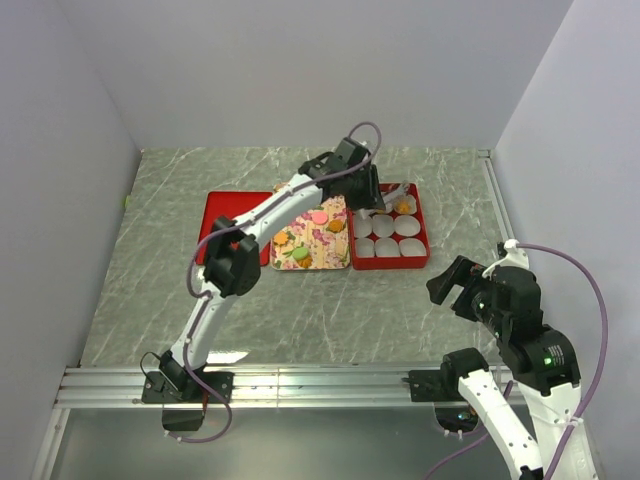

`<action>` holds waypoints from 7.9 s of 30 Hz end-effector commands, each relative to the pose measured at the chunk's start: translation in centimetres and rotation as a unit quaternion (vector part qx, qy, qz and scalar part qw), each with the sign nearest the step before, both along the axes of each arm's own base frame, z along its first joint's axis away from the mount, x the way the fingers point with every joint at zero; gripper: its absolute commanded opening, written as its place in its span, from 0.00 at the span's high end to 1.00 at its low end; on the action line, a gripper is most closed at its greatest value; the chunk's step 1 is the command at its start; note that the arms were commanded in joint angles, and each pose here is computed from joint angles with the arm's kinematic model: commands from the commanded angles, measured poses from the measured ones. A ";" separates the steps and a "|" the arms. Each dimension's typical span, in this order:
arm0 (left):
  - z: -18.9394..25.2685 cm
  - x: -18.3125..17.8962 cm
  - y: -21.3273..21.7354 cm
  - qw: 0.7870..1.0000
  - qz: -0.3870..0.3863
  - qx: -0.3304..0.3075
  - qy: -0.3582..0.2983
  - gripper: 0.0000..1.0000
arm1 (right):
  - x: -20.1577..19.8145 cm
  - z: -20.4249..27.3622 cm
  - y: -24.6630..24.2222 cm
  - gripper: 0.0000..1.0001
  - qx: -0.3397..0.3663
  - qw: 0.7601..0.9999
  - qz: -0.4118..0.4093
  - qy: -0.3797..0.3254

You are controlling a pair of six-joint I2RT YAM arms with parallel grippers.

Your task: Pack the cookies

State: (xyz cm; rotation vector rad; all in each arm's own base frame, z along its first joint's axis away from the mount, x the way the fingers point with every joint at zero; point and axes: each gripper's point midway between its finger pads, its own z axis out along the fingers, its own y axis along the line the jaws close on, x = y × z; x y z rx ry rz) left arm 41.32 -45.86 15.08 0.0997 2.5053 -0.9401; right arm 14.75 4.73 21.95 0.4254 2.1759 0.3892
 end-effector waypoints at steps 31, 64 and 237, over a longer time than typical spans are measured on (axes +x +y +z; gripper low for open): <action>3.7 -8.1 22.7 0.954 0.090 0.280 -0.060 0.52 | 1.6 0.4 0.2 0.03 0.004 0.999 -0.005 -0.033; -0.6 -7.0 18.6 0.942 0.032 0.332 -0.046 0.45 | 1.6 0.2 -0.2 0.03 -0.001 0.999 -0.014 -0.031; -0.7 -7.9 18.2 0.914 -0.040 0.396 -0.081 0.62 | 1.6 0.2 -0.1 0.03 -0.001 0.999 -0.009 -0.037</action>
